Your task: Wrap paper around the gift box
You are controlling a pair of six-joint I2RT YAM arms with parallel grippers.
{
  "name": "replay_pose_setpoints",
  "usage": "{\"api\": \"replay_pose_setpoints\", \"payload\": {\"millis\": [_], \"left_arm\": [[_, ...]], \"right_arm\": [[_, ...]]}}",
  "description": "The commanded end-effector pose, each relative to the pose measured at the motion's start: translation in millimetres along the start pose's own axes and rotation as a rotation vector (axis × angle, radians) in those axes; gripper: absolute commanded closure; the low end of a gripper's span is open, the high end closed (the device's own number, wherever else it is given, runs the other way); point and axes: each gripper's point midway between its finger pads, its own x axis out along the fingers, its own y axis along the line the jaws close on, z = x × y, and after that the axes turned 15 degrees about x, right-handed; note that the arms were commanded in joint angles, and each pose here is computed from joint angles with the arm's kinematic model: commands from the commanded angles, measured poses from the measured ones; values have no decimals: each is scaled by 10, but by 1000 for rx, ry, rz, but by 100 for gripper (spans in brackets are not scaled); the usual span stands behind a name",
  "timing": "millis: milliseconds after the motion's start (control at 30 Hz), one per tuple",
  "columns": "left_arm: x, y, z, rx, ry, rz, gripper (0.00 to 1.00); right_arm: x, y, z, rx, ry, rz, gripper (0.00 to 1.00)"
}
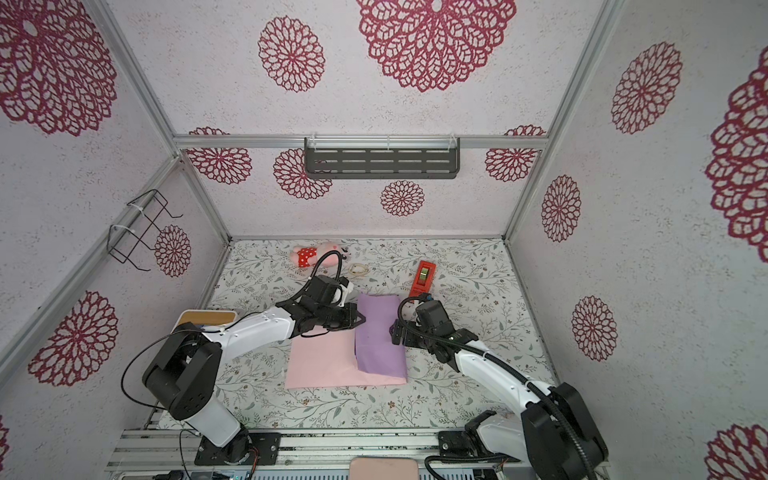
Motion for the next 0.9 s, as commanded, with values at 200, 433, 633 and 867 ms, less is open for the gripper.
{"api": "replay_pose_setpoints", "payload": {"millis": [200, 433, 633, 867], "left_arm": [[-137, 49, 31, 25, -24, 9, 100], [-165, 88, 1, 30, -18, 16, 100], [-158, 137, -27, 32, -6, 27, 100], [-131, 175, -48, 27, -2, 35, 99]], "right_arm": [[59, 313, 99, -5, 6, 85, 1], [120, 317, 96, -6, 20, 79, 1], [176, 294, 85, -18, 38, 55, 1], [262, 191, 26, -21, 64, 16, 1]]}}
